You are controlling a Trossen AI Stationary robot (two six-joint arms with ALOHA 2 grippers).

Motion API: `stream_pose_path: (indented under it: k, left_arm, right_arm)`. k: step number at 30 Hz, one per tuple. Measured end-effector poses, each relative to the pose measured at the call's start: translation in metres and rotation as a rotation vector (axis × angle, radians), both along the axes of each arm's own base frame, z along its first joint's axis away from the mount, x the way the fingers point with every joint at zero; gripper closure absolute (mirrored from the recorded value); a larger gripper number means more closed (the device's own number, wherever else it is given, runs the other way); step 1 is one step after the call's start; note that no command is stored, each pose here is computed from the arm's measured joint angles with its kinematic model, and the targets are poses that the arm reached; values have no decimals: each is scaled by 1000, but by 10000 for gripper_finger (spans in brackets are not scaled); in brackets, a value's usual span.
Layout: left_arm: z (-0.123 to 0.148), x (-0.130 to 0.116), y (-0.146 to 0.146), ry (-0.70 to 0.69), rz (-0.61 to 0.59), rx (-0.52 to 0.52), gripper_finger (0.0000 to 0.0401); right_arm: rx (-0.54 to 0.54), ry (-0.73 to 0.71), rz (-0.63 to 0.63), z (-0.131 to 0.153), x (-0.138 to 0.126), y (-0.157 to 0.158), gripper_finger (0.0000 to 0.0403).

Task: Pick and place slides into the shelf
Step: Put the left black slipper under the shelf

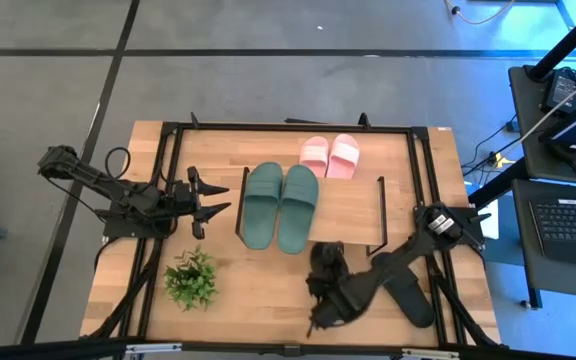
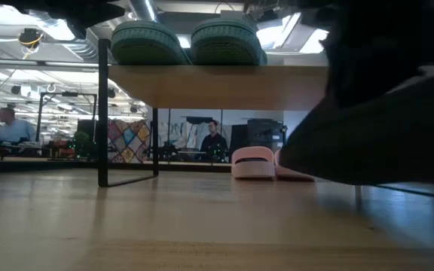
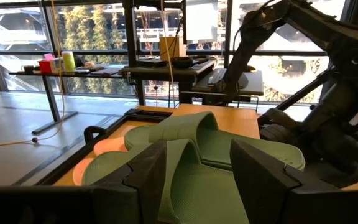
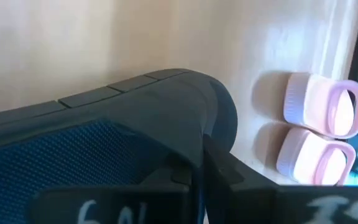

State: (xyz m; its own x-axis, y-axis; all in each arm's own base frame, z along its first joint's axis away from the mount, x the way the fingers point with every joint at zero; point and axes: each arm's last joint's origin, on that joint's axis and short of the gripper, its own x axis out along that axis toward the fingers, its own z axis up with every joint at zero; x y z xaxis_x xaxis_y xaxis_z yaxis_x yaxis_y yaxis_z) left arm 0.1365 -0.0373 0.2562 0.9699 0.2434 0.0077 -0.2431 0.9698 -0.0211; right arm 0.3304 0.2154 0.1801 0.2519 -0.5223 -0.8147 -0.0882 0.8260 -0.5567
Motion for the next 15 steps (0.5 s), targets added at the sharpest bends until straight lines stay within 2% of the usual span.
stream_pose_path:
  k: [8,13,15]
  left_arm:
    - [0,0,0,0,0,0,231]
    - [-3,0,0,31,0,6,231]
    - [-5,0,0,46,0,1,231]
  right_arm:
    - [18,-28,-73,0,24,-32,388]
    - [25,-15,-30,-1,29,-35,387]
    - [25,-9,-25,-1,29,-35,375]
